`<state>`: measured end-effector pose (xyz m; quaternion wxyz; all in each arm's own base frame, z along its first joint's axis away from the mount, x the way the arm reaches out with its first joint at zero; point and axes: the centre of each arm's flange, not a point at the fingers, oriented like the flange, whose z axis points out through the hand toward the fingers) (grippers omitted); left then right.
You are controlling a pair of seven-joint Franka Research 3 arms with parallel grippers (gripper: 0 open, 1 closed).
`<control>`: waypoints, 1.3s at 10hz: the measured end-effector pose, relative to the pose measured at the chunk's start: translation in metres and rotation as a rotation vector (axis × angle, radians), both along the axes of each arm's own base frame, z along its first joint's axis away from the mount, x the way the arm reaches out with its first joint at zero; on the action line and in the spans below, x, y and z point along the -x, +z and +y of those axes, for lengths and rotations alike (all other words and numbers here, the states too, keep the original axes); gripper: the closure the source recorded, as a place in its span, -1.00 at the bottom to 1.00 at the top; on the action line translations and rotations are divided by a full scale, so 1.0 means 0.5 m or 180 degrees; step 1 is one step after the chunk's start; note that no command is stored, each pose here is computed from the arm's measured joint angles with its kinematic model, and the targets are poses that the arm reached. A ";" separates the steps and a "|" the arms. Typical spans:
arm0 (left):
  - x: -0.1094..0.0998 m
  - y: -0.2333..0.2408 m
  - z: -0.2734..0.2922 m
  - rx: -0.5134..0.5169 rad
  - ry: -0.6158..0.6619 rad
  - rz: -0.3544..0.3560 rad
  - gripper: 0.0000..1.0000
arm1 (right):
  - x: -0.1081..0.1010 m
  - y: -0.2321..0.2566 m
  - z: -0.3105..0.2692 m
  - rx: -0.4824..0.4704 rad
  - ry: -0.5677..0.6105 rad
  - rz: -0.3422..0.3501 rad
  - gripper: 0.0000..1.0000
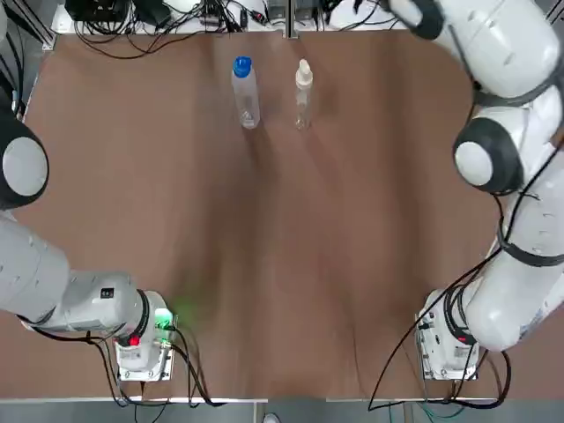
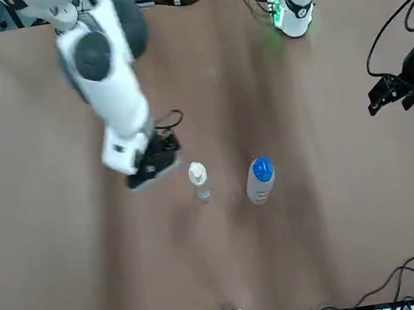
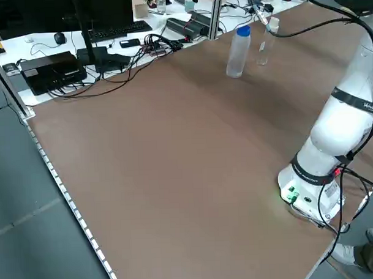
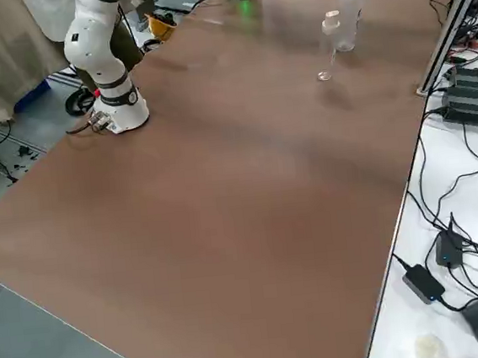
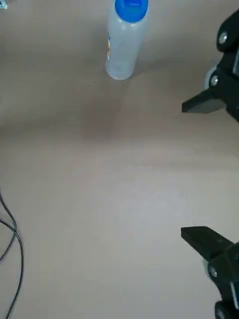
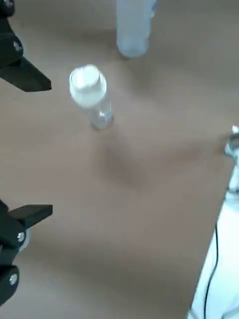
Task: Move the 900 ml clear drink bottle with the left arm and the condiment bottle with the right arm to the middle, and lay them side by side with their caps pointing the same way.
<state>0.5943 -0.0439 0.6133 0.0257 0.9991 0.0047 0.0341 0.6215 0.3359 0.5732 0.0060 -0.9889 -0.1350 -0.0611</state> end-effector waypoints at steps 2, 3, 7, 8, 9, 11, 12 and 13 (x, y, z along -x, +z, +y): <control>-0.001 0.000 0.000 0.0001 0.0002 -0.0002 -1.00 | -0.002 0.078 -0.178 0.0023 -0.0380 0.0000 -1.00; -0.001 0.000 0.001 0.0001 0.0006 -0.0003 -1.00 | 0.012 0.112 -0.280 0.0061 -0.0603 0.0063 -1.00; -0.004 -0.003 0.003 0.0002 0.0015 0.0001 -1.00 | 0.125 0.193 -0.513 -0.0027 -0.1134 0.0365 -1.00; -0.005 -0.005 0.004 0.0003 0.0017 0.0002 -1.00 | 0.168 0.196 -0.538 -0.0038 -0.1177 0.0419 -1.00; -0.006 -0.005 0.005 0.0003 0.0019 0.0000 -1.00 | 0.206 0.195 -0.555 -0.0014 -0.1141 0.0447 -0.98; -0.006 -0.004 0.006 0.0003 0.0023 -0.0002 -1.00 | 0.233 0.186 -0.594 0.0014 -0.1022 0.0490 -0.97; -0.007 -0.004 0.007 0.0003 0.0025 -0.0002 -1.00 | 0.233 0.177 -0.600 0.0019 -0.0993 0.0518 -0.97; -0.007 -0.004 0.007 0.0003 0.0026 -0.0009 -1.00 | 0.233 0.169 -0.596 0.0026 -0.0966 0.0545 -0.97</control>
